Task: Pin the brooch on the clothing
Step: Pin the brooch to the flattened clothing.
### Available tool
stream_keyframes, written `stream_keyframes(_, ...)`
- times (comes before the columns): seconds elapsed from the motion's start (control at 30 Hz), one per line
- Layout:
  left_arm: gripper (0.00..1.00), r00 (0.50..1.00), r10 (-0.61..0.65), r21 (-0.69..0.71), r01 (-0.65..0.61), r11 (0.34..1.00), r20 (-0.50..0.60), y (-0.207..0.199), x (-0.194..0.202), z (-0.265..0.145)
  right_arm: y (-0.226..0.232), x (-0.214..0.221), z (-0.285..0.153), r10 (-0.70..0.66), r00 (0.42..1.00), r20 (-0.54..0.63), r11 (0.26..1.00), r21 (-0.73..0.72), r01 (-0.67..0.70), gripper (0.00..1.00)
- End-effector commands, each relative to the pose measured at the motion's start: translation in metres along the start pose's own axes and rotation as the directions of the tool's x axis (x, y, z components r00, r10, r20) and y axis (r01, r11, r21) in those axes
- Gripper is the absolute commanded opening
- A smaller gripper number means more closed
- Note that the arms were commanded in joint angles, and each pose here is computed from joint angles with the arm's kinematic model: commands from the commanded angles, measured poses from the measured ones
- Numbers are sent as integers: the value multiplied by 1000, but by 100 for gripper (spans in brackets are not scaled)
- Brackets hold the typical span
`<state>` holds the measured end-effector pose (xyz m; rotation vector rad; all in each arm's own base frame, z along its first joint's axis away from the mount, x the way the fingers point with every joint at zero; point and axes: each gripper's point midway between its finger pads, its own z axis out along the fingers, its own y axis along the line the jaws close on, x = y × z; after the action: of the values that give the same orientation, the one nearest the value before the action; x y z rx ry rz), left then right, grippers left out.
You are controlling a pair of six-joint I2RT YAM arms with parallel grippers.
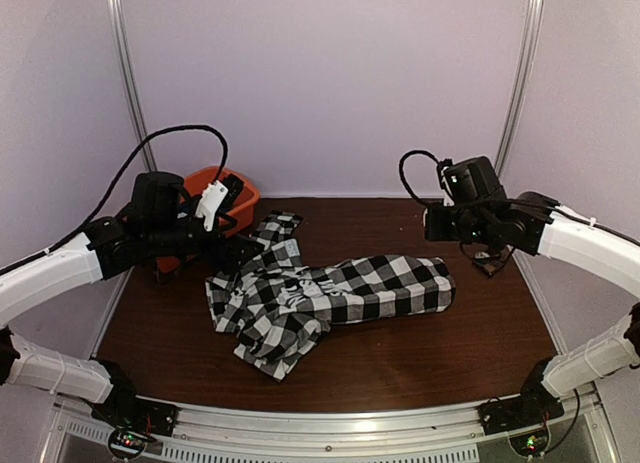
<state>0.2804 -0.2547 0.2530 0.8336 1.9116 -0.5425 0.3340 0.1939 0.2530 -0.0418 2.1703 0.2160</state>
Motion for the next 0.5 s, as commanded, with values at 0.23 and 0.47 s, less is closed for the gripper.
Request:
stream_keyframes(0.23,98,977,206,-91,-210,974,-46,-3,-7,8,40,30,-4,-216,972,-94,976,14,219,0)
stream_keyframes(0.47,98,893,428,-52,-438,897,-139,-45,-12,23,97,31,-2,-259,963,-80,965,-67,254,0)
